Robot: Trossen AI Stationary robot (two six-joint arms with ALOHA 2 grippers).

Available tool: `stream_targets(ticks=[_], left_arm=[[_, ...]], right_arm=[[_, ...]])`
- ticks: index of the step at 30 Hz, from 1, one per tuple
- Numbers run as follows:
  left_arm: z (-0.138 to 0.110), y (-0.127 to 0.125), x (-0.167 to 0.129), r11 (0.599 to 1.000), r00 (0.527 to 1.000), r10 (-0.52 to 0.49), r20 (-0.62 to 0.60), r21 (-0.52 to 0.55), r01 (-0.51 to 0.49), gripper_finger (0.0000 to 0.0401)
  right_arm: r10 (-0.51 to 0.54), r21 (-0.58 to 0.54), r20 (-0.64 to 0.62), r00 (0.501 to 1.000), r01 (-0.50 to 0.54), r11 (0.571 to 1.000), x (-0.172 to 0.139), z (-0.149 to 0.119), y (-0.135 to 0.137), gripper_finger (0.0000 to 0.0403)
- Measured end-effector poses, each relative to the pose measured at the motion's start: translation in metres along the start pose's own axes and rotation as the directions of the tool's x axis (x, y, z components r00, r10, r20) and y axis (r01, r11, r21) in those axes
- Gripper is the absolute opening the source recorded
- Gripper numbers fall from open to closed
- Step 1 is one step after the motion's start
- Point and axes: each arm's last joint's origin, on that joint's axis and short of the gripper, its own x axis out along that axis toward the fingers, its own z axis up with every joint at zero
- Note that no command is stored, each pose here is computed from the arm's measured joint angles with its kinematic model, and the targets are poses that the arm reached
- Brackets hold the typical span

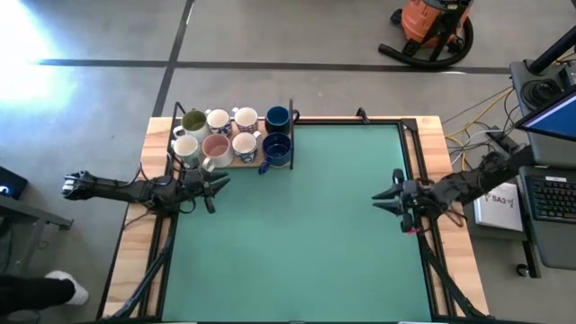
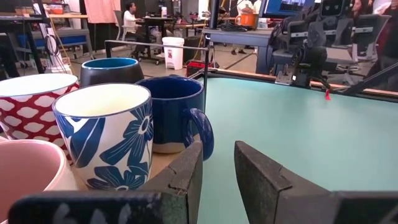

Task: Place coffee mugs
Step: Return to Home Position

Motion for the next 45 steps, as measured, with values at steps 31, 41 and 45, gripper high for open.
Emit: stream_targets(ticks=[31,41,45], left_arm=[[0.0,0.0,0.0,1.0,1.0,0.0,-0.005,0.003,0.0,0.0076],[0.0,0.0,0.0,1.0,1.0,0.0,-0.006,0.004,0.0,0.0076],[0.0,0.0,0.0,1.0,1.0,0.0,-0.006,0.004,0.0,0.0076]], right_arm=[[0.0,-0.154,-0.002,1.0,-0.001,0.988,0.004,-0.023,-0.004,0.0086],[-0.001,-0.157,-0.008,1.0,0.0,0.988,0.005,-0.024,-0.003,0.0086],[-0.001,-0.157,-0.01,1.0,0.0,0.988,0.005,-0.024,-0.003,0.0086]])
